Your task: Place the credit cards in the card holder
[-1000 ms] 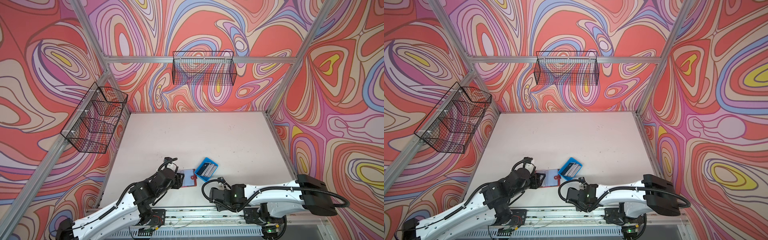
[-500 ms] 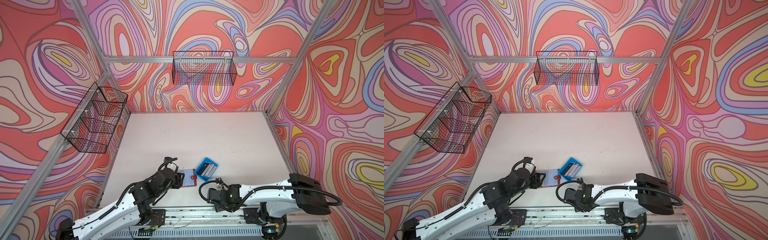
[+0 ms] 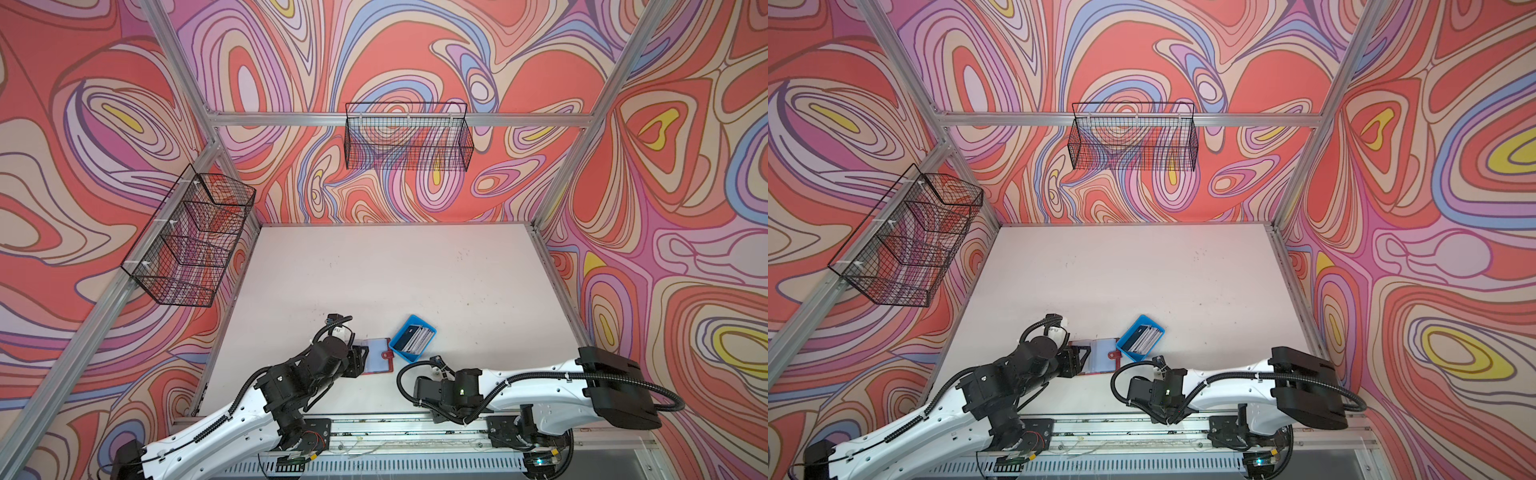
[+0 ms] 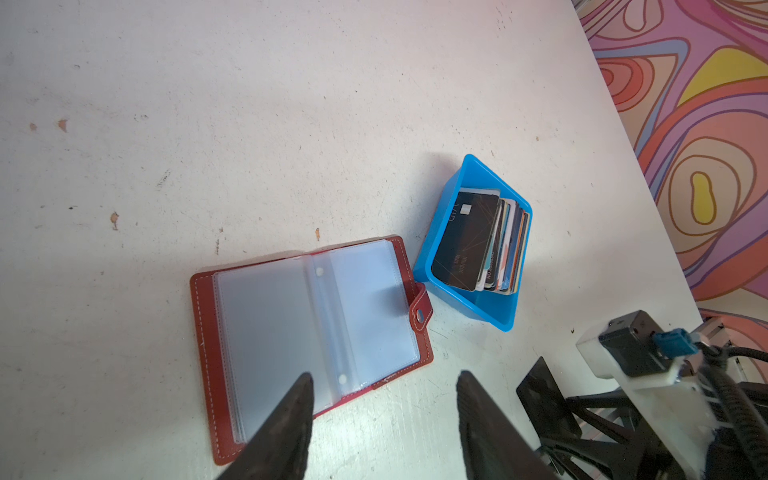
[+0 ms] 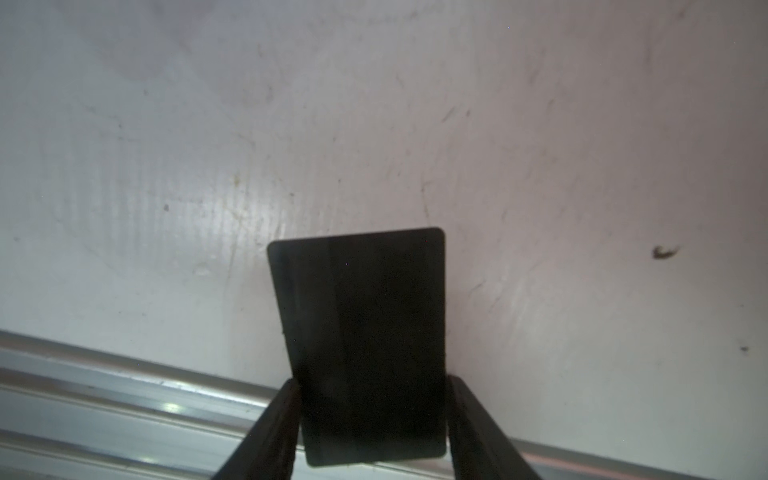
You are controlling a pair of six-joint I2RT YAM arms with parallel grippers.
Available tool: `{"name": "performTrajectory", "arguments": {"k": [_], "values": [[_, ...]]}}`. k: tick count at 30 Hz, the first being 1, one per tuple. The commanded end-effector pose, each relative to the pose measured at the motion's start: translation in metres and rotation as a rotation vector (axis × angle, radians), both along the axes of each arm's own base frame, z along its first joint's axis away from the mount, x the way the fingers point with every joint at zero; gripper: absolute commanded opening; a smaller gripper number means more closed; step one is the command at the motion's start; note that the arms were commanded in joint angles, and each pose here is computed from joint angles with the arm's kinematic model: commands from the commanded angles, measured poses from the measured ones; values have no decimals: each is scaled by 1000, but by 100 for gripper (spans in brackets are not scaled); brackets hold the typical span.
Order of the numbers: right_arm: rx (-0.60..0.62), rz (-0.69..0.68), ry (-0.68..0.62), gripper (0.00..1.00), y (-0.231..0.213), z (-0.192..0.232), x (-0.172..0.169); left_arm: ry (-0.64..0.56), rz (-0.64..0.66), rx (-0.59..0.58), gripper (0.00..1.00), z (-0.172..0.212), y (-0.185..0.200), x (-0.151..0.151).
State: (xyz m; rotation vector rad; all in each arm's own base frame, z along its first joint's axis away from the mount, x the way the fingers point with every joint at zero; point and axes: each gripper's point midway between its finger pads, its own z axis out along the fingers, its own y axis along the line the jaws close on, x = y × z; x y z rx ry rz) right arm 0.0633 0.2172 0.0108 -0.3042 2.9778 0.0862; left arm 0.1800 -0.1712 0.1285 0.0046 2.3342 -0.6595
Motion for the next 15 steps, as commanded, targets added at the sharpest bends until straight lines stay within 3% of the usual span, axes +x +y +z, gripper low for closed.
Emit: {"name": "performTrajectory", "arguments": {"k": [1, 11, 15], "values": [[-21, -23, 64, 52, -7, -23, -12, -16, -4, -4, 57, 9, -3, 3], [55, -56, -26, 51, -1, 10, 3, -7, -29, -29, 57, 9, -11, 1], [23, -40, -23, 70, -8, 10, 1, -2, -31, -28, 57, 7, -12, 2]]}}
